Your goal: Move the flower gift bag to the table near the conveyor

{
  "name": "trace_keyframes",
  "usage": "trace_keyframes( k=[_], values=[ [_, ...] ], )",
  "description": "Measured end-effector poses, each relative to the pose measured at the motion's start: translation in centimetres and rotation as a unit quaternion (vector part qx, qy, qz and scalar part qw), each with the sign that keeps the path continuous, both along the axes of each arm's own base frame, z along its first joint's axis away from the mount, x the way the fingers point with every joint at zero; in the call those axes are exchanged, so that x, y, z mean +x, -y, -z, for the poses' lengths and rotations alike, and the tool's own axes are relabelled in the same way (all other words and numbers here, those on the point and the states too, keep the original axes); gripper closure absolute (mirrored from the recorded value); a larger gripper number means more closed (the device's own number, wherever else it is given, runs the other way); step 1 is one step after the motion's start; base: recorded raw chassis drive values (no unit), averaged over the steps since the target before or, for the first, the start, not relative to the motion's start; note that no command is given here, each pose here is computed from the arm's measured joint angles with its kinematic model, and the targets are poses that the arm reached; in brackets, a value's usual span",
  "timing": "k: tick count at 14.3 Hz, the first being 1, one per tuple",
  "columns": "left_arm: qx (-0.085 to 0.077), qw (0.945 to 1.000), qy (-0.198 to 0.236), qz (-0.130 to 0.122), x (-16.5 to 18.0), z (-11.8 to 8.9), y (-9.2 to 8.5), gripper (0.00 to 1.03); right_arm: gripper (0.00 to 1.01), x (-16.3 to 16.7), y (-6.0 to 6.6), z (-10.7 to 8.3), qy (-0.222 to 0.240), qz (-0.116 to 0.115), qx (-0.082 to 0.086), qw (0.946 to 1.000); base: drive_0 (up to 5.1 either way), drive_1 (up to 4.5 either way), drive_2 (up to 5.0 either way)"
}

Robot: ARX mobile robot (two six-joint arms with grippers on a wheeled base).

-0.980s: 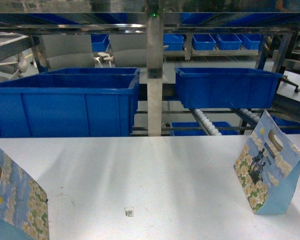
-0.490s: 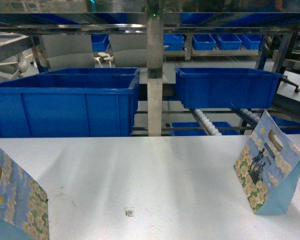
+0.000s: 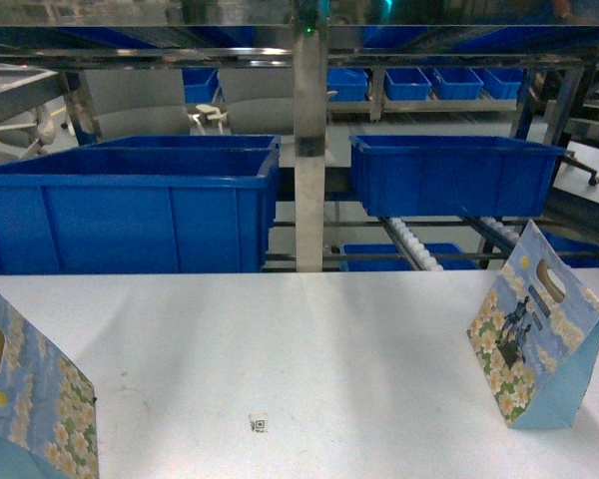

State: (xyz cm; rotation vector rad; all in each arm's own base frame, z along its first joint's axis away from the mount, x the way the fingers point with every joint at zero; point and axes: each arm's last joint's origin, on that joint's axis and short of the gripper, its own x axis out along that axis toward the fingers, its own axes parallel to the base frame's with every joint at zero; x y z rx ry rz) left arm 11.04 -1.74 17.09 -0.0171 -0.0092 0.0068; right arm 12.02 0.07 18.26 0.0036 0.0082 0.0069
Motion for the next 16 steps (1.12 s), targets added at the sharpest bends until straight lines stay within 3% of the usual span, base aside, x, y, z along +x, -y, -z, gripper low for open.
trace_keyframes(
  k=[2,3,7,8,10,12,16],
  values=[
    [0.0,1.0,0.004,0.002,-0.3,-0.1,-0.5,0.88,0.91,-0.4,0.0,0.3,0.003,0.001,0.0,1.0,0.0,0.0,0.0],
    [0.003,0.9998,-0.019,0.001,-0.8,0.5,-0.8,1.01,0.99,-0.5,0.0,0.4,0.005,0.001,-0.001,1.0,0.0,0.0,0.0],
    [0.003,1.0,-0.004,0.005,-1.3,0.3,-1.7,1.01,0.99,-2.3,0.1,1.6,0.003,0.003,-0.002,1.0,0.0,0.0,0.0],
    [0.003,1.0,-0.005,0.004,-1.3,0.4,-1.7,0.87,0.8,-2.3,0.1,1.5,0.007,0.003,-0.002,1.0,0.0,0.0,0.0],
    [0.003,1.0,-0.005,0.004,-1.3,0.4,-1.7,0.69,0.62,-2.3,0.1,1.5,0.007,0.003,-0.002,1.0,0.0,0.0,0.0],
    [0.003,1.0,-0.005,0.004,-1.3,0.4,-1.7,0.44,0.36,-2.3,0.1,1.5,0.007,0.003,-0.002,1.0,0.0,0.0,0.0],
    [0.003,1.0,-0.005,0.004,-1.3,0.4,-1.7,0.28,0.2,-2.3,0.1,1.5,0.007,0.003,-0.002,1.0,0.0,0.0,0.0]
  ],
)
